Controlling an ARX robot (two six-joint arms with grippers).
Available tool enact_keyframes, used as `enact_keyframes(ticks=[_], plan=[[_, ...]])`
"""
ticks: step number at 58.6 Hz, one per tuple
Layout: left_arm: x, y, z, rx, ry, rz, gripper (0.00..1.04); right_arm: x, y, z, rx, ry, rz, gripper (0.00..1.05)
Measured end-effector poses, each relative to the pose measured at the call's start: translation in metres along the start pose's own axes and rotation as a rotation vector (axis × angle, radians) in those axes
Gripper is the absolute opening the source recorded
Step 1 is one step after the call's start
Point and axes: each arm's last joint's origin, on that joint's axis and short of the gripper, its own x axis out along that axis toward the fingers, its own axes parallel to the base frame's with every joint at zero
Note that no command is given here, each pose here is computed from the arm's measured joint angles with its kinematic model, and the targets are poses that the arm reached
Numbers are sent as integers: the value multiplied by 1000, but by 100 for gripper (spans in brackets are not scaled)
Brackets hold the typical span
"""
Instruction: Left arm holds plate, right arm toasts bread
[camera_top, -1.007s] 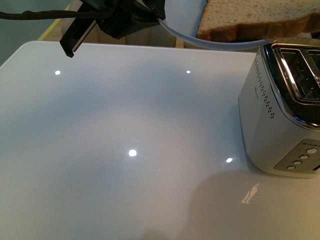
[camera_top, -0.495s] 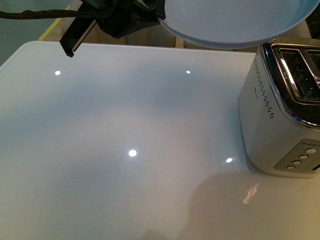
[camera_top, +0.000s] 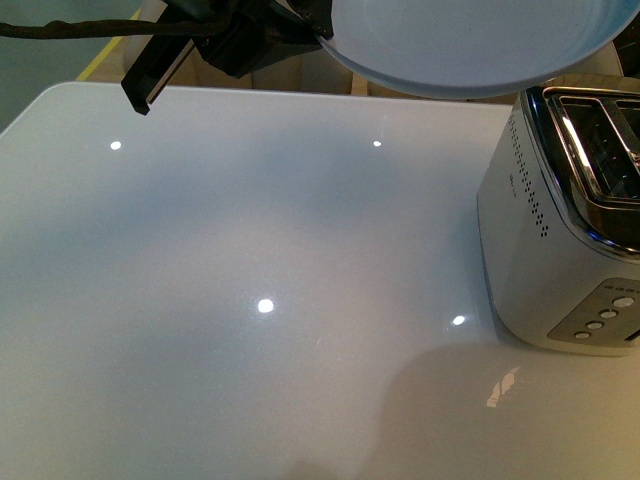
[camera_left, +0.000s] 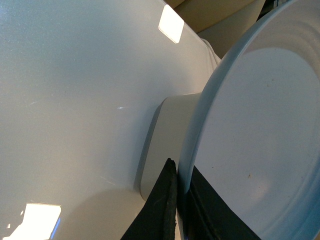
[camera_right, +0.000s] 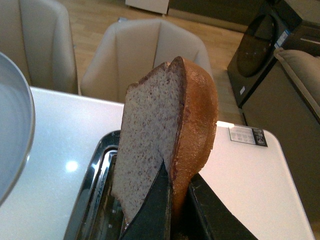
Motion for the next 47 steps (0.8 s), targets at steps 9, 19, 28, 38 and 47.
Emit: enact_keyframes(ticks=[9,19,28,38,47], plan=[[0,0,0,0,0,0,3,11,12,-7,-35,35,5,3],[0,0,0,0,0,0,3,20,24,-17,-56,71,16,3],[0,0,0,0,0,0,3,26,30,-21,-63,80,14,3],[0,0,0,0,0,0,3,32,38,-33,-83,123,21,3],[0,0,0,0,0,0,3,37,43,-42,-102,174,12,3]])
